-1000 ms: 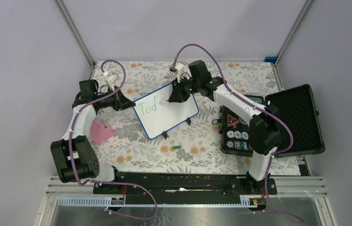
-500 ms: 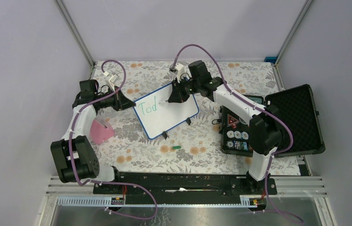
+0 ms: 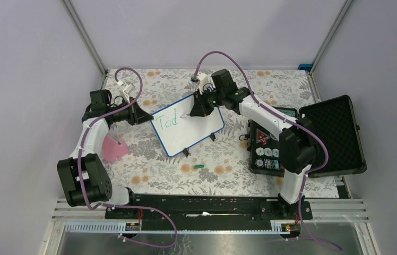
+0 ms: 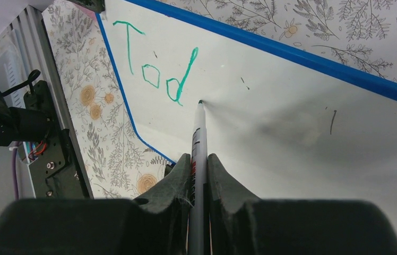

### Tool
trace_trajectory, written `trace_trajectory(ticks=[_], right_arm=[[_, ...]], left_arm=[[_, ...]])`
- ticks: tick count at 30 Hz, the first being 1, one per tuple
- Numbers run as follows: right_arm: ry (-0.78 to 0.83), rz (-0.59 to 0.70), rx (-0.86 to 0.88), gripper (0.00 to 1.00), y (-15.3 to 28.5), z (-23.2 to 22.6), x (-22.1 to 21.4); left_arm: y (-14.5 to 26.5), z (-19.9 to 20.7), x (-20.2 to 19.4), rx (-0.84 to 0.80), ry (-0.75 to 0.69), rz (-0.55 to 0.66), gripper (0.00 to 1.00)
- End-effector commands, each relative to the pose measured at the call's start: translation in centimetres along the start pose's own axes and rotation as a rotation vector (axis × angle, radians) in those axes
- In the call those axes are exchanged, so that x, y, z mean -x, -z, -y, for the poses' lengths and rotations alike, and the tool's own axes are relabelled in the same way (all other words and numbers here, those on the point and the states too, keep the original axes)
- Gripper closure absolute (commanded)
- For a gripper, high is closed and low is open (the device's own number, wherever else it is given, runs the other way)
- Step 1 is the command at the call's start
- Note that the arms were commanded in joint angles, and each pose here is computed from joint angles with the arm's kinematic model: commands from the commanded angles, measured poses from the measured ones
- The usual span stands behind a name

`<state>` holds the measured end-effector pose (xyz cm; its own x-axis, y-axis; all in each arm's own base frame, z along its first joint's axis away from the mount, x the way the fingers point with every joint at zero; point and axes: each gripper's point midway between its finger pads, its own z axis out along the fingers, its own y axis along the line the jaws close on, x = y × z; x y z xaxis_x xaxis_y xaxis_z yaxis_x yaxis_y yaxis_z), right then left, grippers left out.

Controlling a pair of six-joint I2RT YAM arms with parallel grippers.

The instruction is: Write a sentence on the whiteboard

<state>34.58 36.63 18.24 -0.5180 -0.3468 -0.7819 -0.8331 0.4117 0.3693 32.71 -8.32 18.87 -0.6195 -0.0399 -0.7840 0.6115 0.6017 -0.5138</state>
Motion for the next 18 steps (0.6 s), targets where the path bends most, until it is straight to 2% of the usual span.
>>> trace_trajectory(ticks=[1, 18], right_arm=[[0.032, 0.039, -0.012, 1.00, -0.23, -0.12, 1.89], [0.038, 0.032, -0.006, 1.00, -1.10, -0.35, 2.23]], left_arm=[[0.30, 0.07, 1.83, 0.027, -0.103, 0.027, 1.00], [0.25, 0.00, 1.84, 0.030, -0.107, 0.026, 1.00]])
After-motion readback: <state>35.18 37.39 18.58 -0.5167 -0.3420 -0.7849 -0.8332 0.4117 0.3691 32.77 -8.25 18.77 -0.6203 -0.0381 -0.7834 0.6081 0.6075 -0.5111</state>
